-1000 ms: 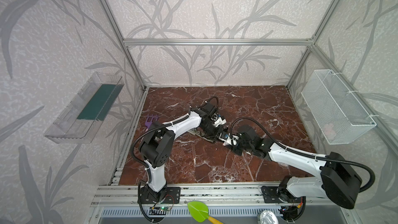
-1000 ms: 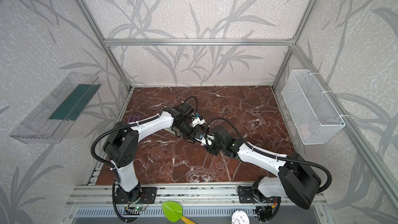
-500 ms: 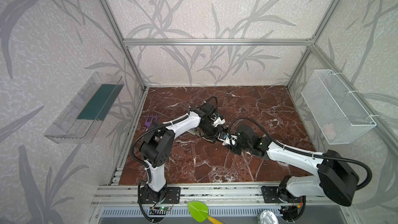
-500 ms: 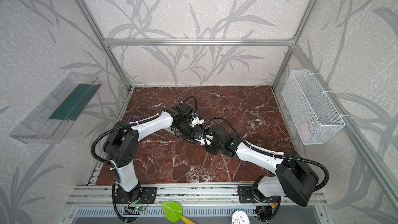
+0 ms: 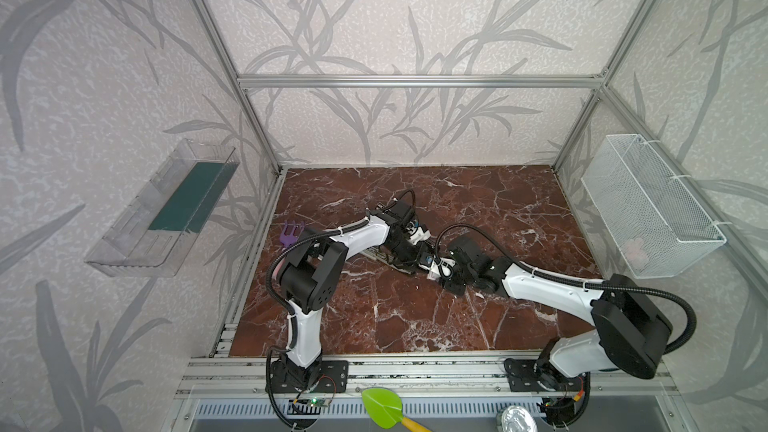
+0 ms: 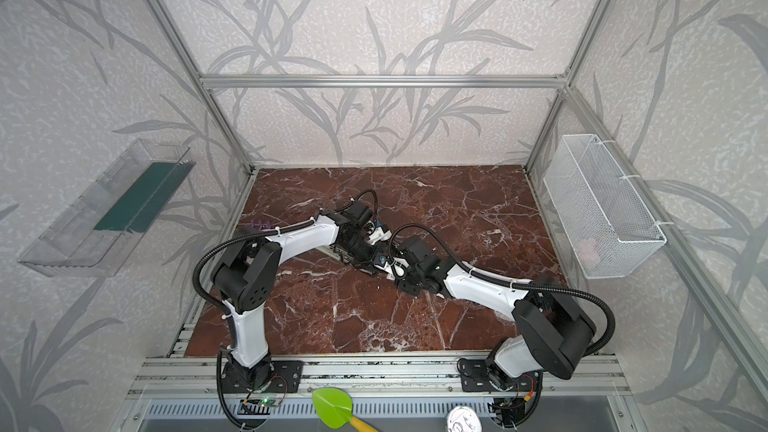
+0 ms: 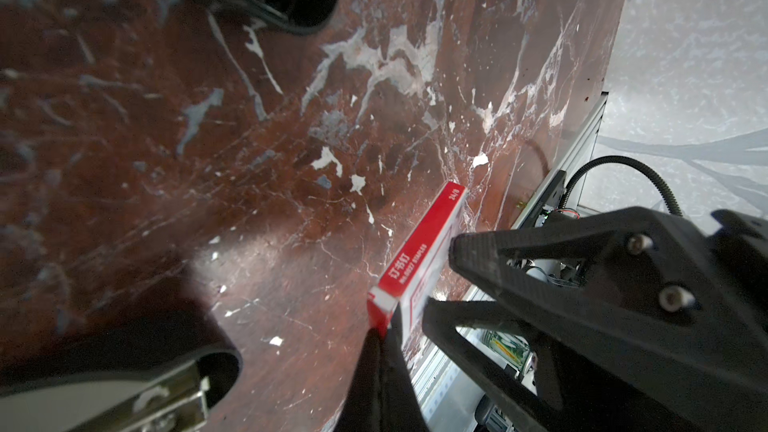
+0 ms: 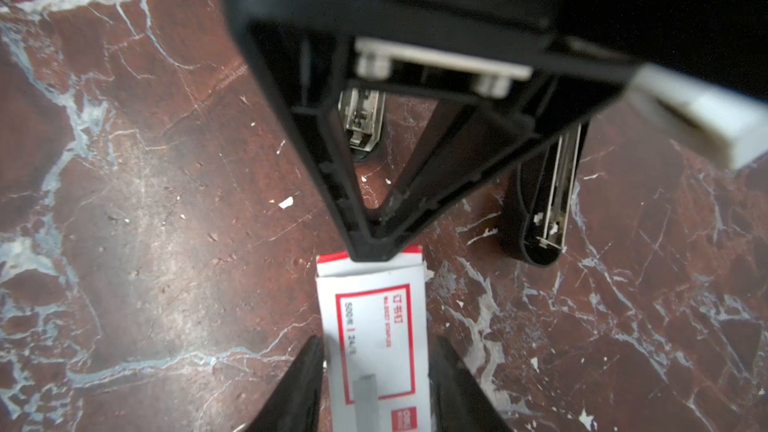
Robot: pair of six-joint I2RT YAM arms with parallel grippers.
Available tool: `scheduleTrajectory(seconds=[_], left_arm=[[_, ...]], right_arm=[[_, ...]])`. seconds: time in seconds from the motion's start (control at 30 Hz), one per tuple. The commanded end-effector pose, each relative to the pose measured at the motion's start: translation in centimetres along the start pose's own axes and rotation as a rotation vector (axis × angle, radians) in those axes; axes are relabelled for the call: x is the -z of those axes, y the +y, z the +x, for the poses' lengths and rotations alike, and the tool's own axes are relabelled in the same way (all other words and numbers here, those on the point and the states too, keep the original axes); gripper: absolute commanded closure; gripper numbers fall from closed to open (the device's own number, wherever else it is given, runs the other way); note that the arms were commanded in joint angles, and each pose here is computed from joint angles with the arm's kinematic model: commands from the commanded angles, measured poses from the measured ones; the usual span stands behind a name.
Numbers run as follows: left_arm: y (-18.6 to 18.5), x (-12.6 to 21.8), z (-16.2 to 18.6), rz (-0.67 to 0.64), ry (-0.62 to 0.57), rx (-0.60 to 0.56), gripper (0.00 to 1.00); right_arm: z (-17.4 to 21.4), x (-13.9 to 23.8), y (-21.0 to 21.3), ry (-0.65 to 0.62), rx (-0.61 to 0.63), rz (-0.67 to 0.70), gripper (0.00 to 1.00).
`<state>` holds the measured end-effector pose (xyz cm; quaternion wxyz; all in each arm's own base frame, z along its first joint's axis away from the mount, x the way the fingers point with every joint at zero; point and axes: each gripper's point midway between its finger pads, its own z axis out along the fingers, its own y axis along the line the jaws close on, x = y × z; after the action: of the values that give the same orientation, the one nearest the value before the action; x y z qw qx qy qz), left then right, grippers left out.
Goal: Load the staples into the stapler
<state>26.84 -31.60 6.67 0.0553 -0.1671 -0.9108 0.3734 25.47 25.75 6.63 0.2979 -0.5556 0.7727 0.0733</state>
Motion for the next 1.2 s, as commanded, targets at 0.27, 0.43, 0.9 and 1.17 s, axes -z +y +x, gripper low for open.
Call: scheduleTrajectory(seconds=[0.27, 0.43, 0.9, 1.17], left_arm=[[0.6, -1.1, 0.6, -0.001, 0.028, 0.01, 1.0], [0.5, -1.3, 0.5, 0.014, 0.03, 0.012, 1.0], [-1.2, -0.3, 0.8, 0.081, 0.006, -0.009, 1.0], [-1.5, 0.3, 1.3, 0.087, -0.002, -0.009, 1.0]], right_arm=[[1.0, -0.5, -0.8, 0.085, -0.045, -0.018, 0.43], [0.8, -0.8, -1.4, 0.075, -0.083, -0.067, 0.37], [-0.9, -1.8, -2.4, 0.053, -0.051, -0.106, 0.36], [-1.9, 0.5, -3.5, -0.074, -0.077, -0.088, 0.36]])
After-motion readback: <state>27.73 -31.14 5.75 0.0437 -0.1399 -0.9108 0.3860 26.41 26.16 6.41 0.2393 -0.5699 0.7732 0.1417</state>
